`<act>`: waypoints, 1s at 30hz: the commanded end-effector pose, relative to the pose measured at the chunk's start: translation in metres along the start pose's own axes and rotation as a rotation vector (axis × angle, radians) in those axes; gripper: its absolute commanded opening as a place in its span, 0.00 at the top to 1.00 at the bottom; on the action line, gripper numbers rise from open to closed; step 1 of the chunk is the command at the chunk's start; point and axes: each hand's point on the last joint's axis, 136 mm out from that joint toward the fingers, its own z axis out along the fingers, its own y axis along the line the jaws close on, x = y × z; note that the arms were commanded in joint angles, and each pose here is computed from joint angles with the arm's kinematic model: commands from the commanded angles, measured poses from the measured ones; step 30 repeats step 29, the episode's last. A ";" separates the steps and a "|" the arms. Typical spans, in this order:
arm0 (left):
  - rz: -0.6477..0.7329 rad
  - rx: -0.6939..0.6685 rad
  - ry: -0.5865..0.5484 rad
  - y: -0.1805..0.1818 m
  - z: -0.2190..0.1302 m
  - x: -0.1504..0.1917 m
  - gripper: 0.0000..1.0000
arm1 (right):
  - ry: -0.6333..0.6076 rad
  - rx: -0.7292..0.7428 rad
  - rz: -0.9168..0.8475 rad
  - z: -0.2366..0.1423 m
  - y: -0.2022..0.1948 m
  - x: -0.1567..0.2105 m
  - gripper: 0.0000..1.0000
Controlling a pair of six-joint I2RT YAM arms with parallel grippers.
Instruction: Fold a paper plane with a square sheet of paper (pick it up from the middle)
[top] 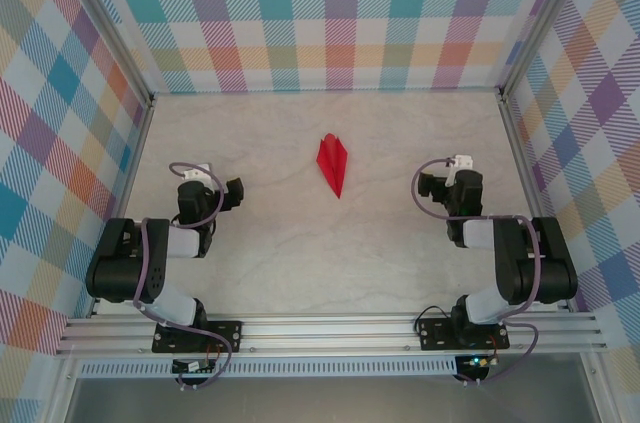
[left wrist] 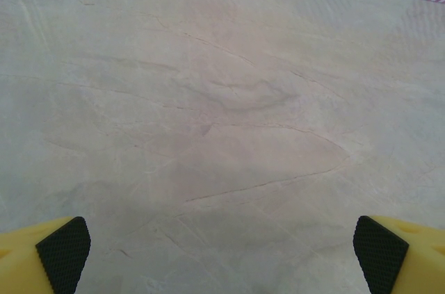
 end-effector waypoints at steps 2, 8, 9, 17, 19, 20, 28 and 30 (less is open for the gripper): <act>0.013 0.009 -0.048 0.002 0.002 -0.012 0.00 | -0.076 -0.059 -0.010 -0.001 0.010 -0.016 0.00; 0.058 -0.052 -0.016 0.000 0.007 -0.010 0.00 | -0.074 -0.058 -0.010 -0.001 0.010 -0.016 0.00; 0.064 -0.054 -0.017 -0.001 0.007 -0.010 0.00 | -0.075 -0.060 -0.011 -0.001 0.010 -0.016 0.00; 0.116 0.012 0.014 -0.017 0.010 -0.008 0.00 | -0.075 -0.059 -0.010 -0.001 0.010 -0.016 0.00; 0.114 0.014 0.017 -0.018 0.010 -0.007 0.00 | -0.072 -0.059 -0.011 -0.001 0.010 -0.015 0.00; 0.115 0.014 0.018 -0.018 0.010 -0.007 0.00 | -0.073 -0.059 -0.010 0.000 0.010 -0.016 0.00; 0.111 0.010 0.019 -0.017 0.011 -0.007 0.00 | -0.072 -0.059 -0.010 0.000 0.010 -0.015 0.00; 0.111 0.009 0.018 -0.016 0.011 -0.007 0.00 | -0.074 -0.059 -0.010 -0.001 0.010 -0.016 0.00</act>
